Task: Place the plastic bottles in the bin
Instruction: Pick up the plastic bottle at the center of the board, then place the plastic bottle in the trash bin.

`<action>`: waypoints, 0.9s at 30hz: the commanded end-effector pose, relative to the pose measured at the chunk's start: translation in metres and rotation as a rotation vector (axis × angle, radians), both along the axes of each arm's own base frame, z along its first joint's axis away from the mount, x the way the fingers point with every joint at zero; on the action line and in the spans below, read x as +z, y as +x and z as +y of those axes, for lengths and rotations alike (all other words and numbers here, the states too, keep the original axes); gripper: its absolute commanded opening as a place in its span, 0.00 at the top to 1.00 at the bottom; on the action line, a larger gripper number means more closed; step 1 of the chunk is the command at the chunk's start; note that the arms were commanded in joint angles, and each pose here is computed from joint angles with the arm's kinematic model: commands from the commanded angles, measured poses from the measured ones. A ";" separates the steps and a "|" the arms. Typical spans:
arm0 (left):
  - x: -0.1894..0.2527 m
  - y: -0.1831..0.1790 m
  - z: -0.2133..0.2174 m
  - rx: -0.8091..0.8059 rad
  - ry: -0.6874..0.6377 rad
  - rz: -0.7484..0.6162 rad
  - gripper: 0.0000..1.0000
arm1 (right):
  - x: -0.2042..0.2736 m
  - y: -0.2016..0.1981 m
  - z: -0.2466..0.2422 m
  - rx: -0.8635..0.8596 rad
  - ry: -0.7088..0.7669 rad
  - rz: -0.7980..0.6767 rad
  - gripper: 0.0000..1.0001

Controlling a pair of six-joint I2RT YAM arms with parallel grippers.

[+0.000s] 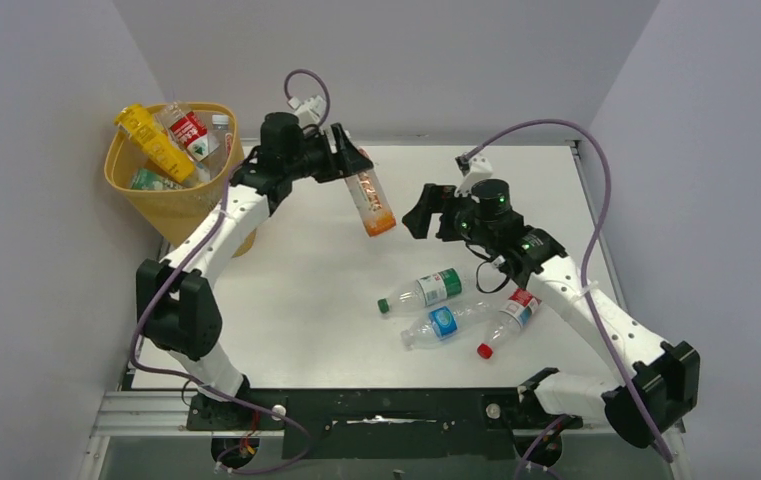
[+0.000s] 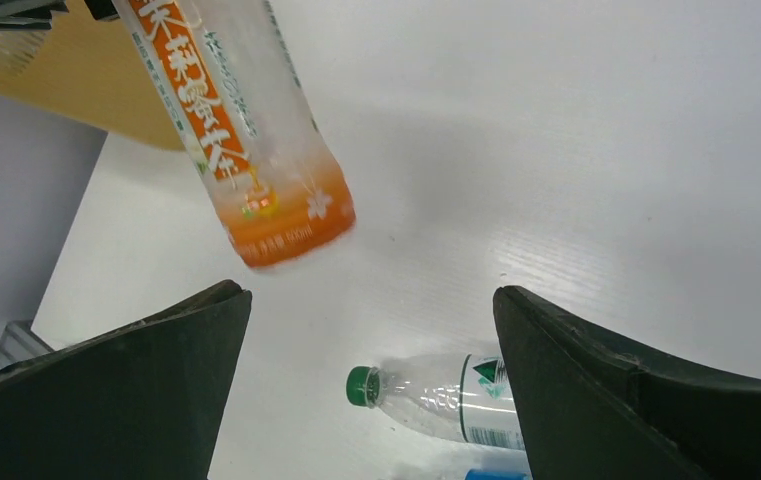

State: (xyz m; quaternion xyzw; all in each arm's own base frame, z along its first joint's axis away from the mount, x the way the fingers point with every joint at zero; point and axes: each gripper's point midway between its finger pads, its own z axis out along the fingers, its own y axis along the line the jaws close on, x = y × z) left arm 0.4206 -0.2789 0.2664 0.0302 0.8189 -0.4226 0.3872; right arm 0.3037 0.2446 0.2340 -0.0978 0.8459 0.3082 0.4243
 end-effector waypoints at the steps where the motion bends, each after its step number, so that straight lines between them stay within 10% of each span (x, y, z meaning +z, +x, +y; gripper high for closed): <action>1: 0.077 0.019 0.054 0.089 -0.002 -0.177 0.64 | 0.051 0.004 -0.020 -0.068 0.044 -0.113 0.02; 16: 0.226 0.022 0.288 0.553 -0.005 -0.440 0.64 | 0.026 -0.002 -0.017 -0.049 0.044 -0.050 0.02; 27: 0.253 0.000 0.373 0.770 0.112 -0.505 0.63 | 0.018 -0.003 -0.013 -0.032 0.045 -0.024 0.02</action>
